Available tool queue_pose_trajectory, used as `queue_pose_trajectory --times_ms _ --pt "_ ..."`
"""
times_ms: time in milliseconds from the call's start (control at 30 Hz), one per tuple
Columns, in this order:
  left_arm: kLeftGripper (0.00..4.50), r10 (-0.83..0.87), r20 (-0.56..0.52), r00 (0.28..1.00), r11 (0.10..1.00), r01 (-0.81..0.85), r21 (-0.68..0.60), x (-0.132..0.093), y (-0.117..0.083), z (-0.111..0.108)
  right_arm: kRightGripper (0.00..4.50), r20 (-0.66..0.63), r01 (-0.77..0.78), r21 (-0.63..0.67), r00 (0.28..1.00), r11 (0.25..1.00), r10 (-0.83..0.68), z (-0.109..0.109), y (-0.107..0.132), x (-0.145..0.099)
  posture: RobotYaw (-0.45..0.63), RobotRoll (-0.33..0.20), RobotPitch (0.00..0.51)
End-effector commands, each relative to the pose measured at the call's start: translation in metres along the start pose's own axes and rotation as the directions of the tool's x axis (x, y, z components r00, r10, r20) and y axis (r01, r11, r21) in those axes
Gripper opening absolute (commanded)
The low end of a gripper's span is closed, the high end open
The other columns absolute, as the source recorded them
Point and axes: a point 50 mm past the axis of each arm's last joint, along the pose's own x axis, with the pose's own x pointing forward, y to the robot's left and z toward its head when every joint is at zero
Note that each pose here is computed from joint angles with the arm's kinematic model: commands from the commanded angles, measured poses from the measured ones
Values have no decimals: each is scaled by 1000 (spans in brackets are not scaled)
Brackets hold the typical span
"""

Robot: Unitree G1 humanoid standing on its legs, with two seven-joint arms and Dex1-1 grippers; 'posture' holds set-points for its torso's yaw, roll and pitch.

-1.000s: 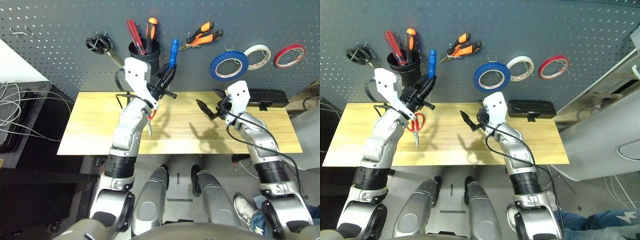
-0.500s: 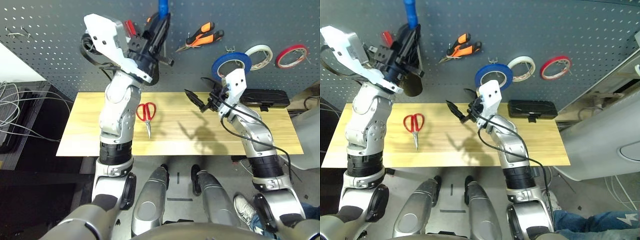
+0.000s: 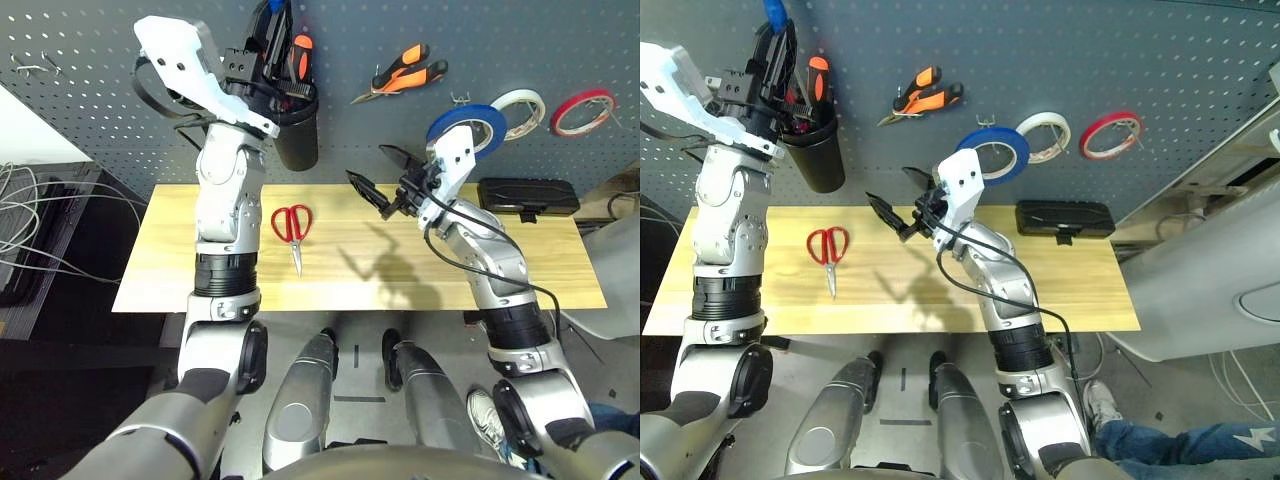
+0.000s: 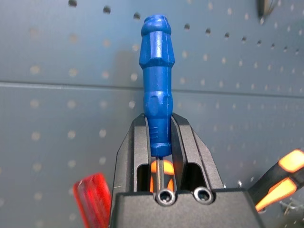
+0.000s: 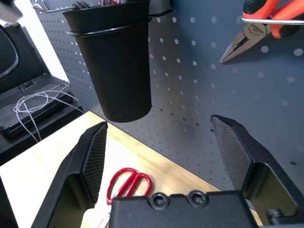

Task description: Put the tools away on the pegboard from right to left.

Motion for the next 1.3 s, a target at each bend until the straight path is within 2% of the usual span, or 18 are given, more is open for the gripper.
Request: queue_pose_trajectory --times_ms 33,333,600,867,1000,1167,1300 --pt "485 22 -42 999 1000 -22 22 -9 2 -11 4500 28 -17 7 999 1000 17 3 3 0 92 0 274" --pt "485 85 -76 993 995 -80 58 -11 13 -17 4500 82 -22 -20 996 1000 23 10 3 2 96 0 272" --pt "485 94 -84 992 995 -90 50 -11 15 -18 4500 110 -9 -40 994 999 13 12 1 3 99 0 270" --pt "3173 51 -37 998 998 -50 33 -11 7 -10 4500 89 21 -49 996 999 -16 7 -4 0 100 0 268" --pt "4476 -130 64 989 988 124 93 -14 -15 4 4500 57 55 -57 997 997 -51 0 -11 -7 101 0 266" --pt "4476 -385 93 918 912 363 189 -27 -48 10 4500 0 103 -61 995 993 -103 -15 -21 -23 101 0 264" --pt "4476 -511 22 859 847 500 179 -42 -67 -1 4500 -98 140 -63 984 988 -146 -37 -28 -43 96 0 260"
